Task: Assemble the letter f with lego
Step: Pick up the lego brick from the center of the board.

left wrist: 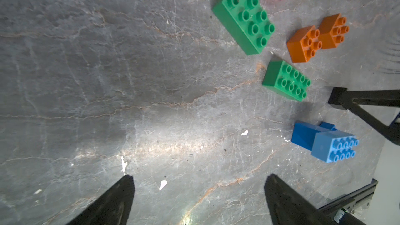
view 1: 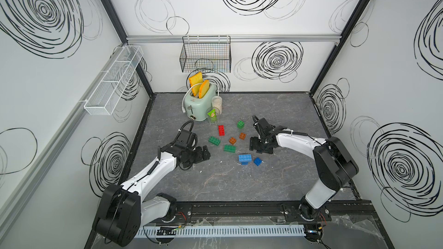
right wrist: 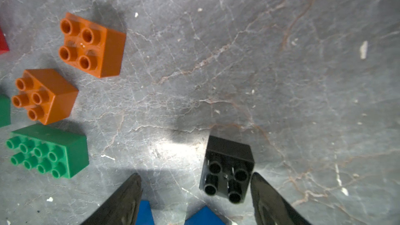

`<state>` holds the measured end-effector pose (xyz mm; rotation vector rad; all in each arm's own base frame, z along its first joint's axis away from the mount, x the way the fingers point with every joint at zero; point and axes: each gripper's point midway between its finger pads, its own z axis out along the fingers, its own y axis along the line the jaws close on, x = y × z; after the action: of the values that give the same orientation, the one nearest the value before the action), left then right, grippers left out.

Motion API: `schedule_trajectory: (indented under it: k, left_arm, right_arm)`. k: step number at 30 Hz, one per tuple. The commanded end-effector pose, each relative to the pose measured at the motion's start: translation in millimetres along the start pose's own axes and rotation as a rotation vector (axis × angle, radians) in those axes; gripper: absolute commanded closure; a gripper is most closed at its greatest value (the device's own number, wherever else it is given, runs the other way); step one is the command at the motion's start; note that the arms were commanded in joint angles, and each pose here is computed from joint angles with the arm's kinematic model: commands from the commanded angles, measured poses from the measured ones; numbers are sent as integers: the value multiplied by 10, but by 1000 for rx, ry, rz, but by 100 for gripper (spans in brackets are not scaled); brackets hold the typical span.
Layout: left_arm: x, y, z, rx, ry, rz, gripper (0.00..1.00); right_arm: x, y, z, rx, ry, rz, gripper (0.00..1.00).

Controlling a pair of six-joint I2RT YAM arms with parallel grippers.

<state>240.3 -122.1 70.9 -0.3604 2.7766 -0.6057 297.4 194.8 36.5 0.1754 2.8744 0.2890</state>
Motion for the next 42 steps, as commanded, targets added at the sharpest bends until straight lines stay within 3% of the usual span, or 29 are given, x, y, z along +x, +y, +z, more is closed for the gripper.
schedule_trajectory:
  k: [1,20,31,37,42]
  left_arm:
    - [-43,10,10,9,-8,5,2]
    - [-49,26,36,25,8,-10,2]
    - [39,-390,-104,260,52,44,2]
    - [159,-413,-204,283,80,49,2]
    - [293,-457,-208,309,124,68,2]
  right_arm:
    - [38,-89,16,48,3,33,28]
    - [-33,-128,109,112,8,44,50]
    - [-44,-141,67,120,1,30,63]
    - [-72,-134,-13,126,-10,3,68]
    - [-95,23,-286,135,-43,-60,70]
